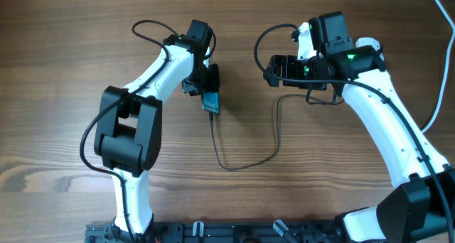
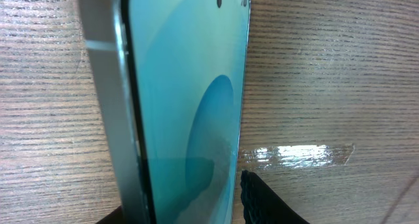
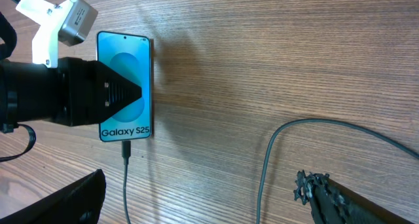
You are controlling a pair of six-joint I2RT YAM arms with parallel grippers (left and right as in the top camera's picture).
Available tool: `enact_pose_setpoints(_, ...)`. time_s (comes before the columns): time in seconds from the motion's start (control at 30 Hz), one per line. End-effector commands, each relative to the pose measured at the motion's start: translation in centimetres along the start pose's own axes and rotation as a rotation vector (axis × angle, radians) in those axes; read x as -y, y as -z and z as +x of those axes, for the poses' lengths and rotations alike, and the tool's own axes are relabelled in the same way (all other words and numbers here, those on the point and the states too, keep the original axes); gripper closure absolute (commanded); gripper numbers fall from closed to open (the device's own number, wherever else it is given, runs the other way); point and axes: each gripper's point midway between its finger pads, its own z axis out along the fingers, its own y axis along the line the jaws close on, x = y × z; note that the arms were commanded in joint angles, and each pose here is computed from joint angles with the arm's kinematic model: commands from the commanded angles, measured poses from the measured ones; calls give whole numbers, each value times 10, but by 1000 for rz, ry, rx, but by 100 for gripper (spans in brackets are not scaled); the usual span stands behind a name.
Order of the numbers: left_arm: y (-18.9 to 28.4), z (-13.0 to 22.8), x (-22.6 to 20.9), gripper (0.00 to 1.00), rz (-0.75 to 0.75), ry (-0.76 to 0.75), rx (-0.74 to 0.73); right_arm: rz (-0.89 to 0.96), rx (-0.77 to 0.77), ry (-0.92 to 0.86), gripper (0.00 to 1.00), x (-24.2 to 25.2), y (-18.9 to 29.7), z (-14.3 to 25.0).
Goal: Plug charger to phone and switch on socket
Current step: 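Hold the phone upright just above the table with the left gripper, then tilt the phone down flat onto the table with the left gripper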
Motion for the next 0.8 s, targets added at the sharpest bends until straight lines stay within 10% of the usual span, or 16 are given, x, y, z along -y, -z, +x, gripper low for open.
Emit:
enact_pose_setpoints(0.0, -4, 4, -1, 62, -9, -8, -15, 19, -9, -3, 0, 6, -5, 1)
enact_pose_setpoints(0.77, -4, 2, 1, 61, -4, -9, -6, 19, -9, -3, 0, 6, -5, 1)
